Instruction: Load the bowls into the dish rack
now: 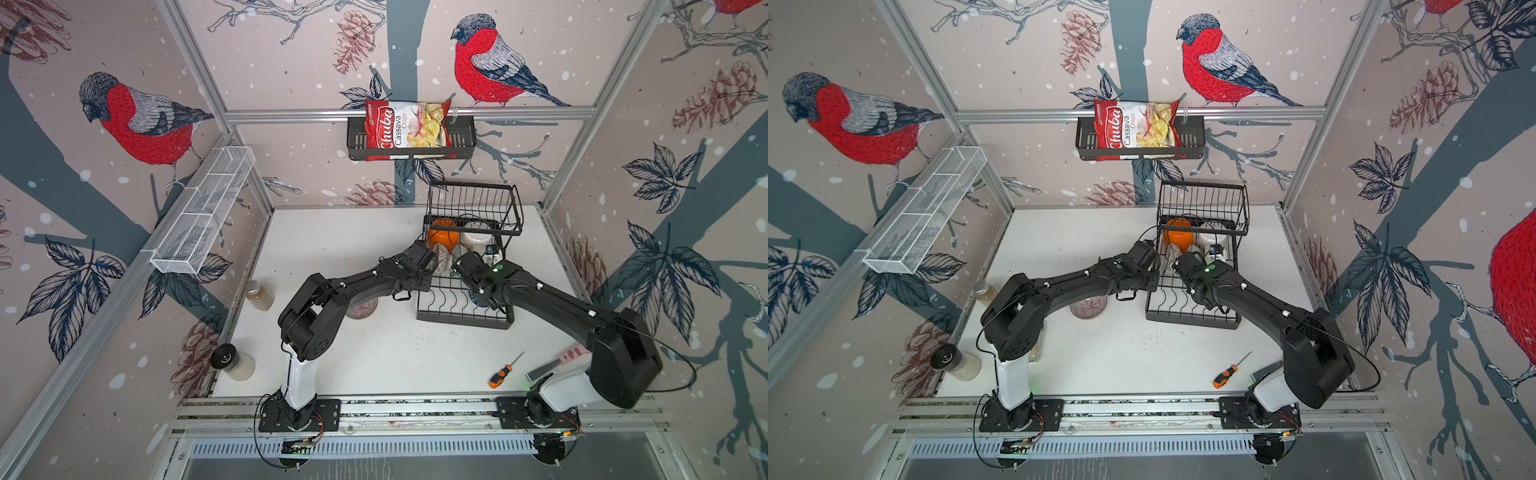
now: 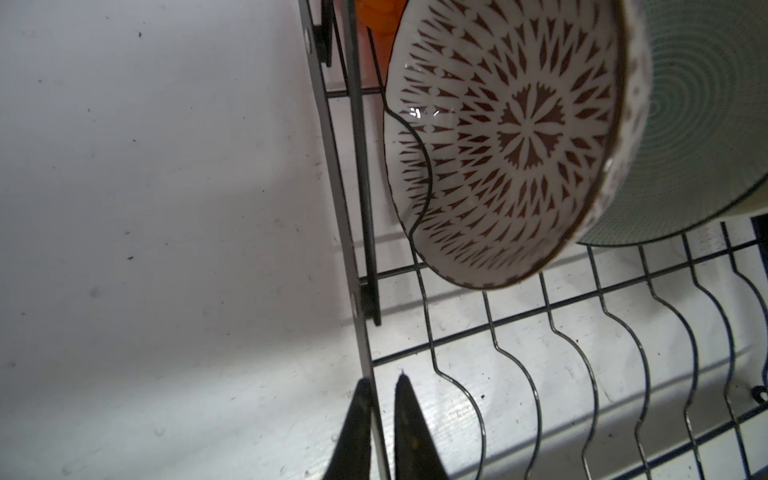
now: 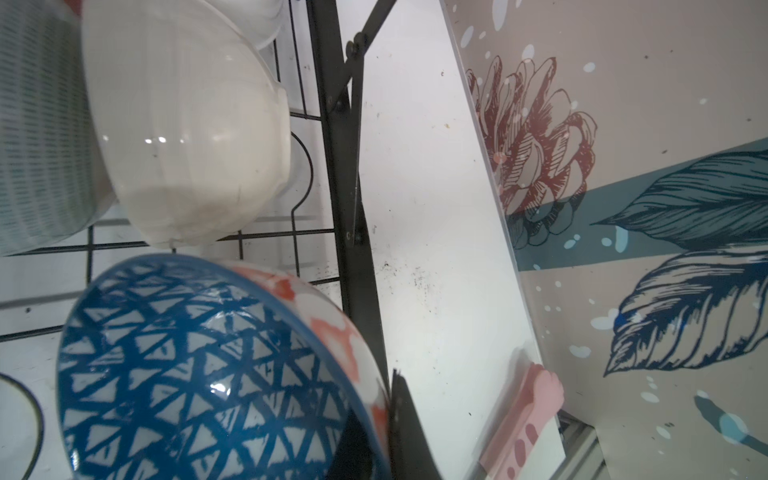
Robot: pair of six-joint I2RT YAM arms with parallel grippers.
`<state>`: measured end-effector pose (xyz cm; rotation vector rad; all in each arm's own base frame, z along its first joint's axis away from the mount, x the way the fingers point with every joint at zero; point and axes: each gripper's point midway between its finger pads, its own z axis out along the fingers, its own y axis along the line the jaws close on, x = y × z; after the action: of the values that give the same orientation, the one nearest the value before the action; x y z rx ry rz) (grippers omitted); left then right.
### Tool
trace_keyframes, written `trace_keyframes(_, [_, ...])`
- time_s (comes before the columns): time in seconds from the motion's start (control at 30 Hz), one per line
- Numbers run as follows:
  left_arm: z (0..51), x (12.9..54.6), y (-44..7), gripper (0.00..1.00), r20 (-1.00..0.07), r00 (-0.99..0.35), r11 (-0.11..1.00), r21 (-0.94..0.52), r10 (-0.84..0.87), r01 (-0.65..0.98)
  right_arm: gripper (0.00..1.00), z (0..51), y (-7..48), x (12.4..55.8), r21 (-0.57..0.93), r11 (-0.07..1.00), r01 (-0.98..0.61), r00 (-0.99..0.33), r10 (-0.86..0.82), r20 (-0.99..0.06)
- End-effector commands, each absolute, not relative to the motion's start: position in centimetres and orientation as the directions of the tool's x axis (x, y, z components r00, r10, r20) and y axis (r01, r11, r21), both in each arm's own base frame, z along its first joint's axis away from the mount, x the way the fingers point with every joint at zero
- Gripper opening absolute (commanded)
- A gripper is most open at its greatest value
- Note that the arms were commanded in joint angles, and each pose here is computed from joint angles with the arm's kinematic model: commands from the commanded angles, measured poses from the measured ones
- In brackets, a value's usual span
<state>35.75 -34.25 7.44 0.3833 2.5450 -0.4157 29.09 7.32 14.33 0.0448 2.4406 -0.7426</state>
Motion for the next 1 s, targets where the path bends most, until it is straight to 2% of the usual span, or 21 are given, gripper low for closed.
trace_keyframes(0.0, [6.1,33.8,-34.8,0.13,-0.488,-0.824,0.864,-0.238,0.288,0.444,0.00,15.3,6.1,28.7,-0.552,0.792,0.261,-0.821,-0.119,-0.559])
trace_keyframes(0.37, [6.9,33.3,-34.9,0.16,-0.519,-0.806,0.843,-0.263,0.286,0.469,0.00,15.9,6.0,28.2,-0.693,0.682,0.234,-0.857,-0.192,-0.478])
trace_keyframes(0.63, [6.8,33.1,-34.6,0.22,-0.521,-0.804,0.843,-0.261,0.287,0.470,0.00,14.6,6.8,28.5,-0.714,0.674,0.191,-0.863,-0.231,-0.449])
trace_keyframes(0.97, [7.1,33.3,-34.0,0.24,-0.527,-0.805,0.848,-0.264,0.273,0.460,0.00,13.5,6.3,28.9,-0.762,0.625,0.168,-0.869,-0.270,-0.413])
